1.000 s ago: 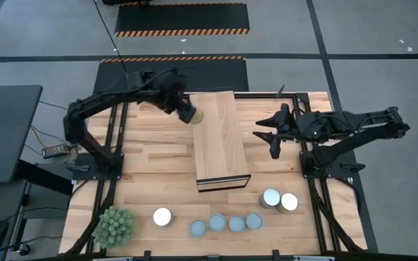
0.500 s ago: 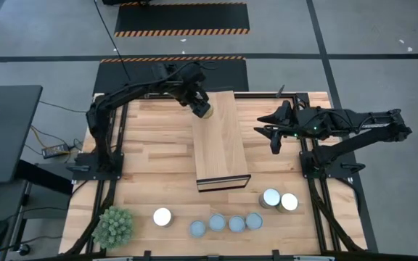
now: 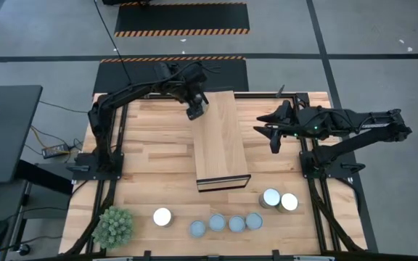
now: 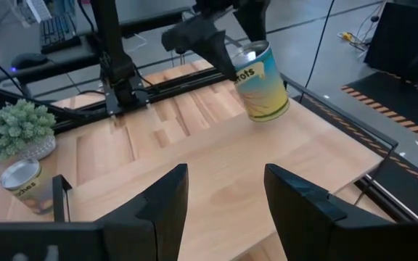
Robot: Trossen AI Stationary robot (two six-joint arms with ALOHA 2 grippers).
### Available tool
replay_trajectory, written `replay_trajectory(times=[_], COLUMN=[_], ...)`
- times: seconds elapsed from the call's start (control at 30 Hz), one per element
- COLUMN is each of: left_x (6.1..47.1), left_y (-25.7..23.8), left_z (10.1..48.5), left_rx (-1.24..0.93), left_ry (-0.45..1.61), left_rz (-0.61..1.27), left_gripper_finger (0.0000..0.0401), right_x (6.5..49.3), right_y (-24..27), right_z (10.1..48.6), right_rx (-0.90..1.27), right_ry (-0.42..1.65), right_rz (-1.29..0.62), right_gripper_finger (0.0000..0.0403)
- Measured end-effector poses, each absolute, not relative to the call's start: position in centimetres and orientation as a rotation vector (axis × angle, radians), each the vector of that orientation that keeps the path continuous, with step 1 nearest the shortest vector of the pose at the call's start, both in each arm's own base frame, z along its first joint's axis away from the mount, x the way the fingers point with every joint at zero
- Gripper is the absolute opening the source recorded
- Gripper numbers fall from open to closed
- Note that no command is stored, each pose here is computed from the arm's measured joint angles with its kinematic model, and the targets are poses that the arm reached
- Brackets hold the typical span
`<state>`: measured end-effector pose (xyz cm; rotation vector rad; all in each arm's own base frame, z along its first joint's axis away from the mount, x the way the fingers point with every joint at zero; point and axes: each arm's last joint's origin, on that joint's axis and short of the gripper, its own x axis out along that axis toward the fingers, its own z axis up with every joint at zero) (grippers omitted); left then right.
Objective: Pick and place cans onto a shelf
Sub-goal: Put the canned carrots on the shelf
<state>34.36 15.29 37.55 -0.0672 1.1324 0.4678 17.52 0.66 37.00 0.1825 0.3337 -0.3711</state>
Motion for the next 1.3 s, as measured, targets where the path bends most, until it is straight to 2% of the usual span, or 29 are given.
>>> replay_trajectory(times=[0.07, 0.17, 0.53, 0.83, 1.3], left_x=[34.2, 33.9, 32.9, 32.8, 32.9], left_y=[15.5, 16.2, 18.0, 18.1, 17.6], left_z=[37.6, 37.6, 37.9, 37.8, 37.6], left_rx=[-0.01, -0.057, -0.602, -0.674, -0.674], left_ry=[1.149, 1.138, 0.972, 0.957, 0.988], left_rz=[0.483, 0.523, 0.703, 0.76, 0.737], left_gripper_finger=[0.0328, 0.0329, 0.0329, 0.0328, 0.0328], right_x=[17.5, 17.6, 17.6, 17.6, 17.6], right_y=[0.7, 0.7, 0.7, 0.7, 0.7], right_z=[37.1, 37.1, 37.1, 37.1, 37.1], right_rx=[0.185, 0.188, 0.203, 0.203, 0.204], right_ry=[0.326, 0.323, 0.32, 0.32, 0.32], right_rz=[-0.37, -0.37, -0.373, -0.372, -0.369], right_gripper_finger=[0.019, 0.019, 0.019, 0.019, 0.019])
